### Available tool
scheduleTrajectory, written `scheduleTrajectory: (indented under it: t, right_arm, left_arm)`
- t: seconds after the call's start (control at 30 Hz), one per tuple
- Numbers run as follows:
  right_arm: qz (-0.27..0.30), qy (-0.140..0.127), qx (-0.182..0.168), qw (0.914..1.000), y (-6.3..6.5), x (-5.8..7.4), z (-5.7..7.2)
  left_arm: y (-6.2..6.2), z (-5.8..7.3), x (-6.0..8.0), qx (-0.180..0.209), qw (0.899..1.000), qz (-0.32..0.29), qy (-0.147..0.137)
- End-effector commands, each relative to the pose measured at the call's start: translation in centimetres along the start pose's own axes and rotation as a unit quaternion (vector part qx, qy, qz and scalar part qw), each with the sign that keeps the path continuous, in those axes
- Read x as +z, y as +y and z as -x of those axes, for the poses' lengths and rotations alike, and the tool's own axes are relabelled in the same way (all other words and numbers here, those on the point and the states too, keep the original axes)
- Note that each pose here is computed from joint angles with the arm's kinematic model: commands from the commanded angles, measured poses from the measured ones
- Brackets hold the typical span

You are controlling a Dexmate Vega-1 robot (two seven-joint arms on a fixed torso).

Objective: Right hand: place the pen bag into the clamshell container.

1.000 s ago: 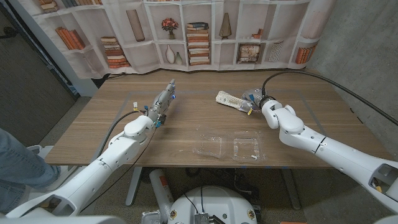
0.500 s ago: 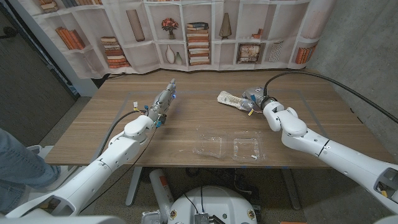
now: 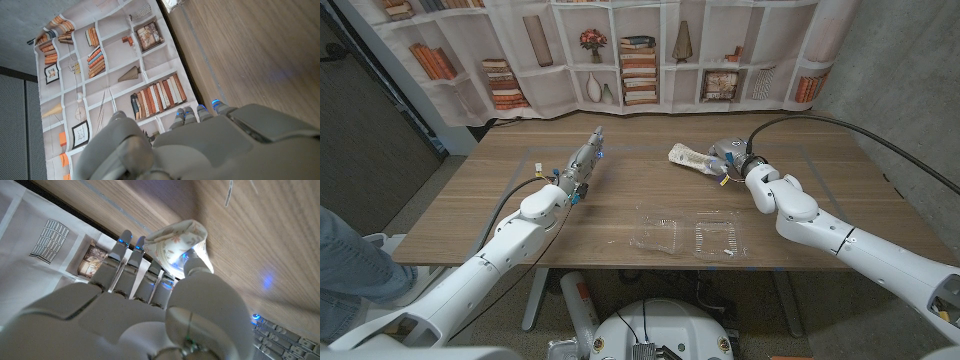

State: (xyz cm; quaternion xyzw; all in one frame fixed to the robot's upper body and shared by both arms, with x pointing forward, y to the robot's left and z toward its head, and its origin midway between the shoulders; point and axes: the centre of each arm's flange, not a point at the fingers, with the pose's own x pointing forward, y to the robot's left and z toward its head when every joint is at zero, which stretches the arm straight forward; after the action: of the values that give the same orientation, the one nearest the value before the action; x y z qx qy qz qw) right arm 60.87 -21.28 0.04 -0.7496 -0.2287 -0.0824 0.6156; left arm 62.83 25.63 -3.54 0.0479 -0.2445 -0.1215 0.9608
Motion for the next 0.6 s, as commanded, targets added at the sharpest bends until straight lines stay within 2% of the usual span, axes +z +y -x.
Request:
scheduleTrajectory:
  t: [0.03, 0.6]
  right_arm:
    - [-0.018, -0.010, -0.020, 0.9996, -0.8, 0.0, 0.7]
    - [-0.034, -0.023, -0.054, 0.9977, -1.9, 0.0, 2.5]
  left_arm:
    - [0.2, -0.1, 0.0, -0.001, 1.000, -0.002, 0.001]
    - [0.3, -0.3, 0.7, -0.006, 1.000, -0.008, -0.004]
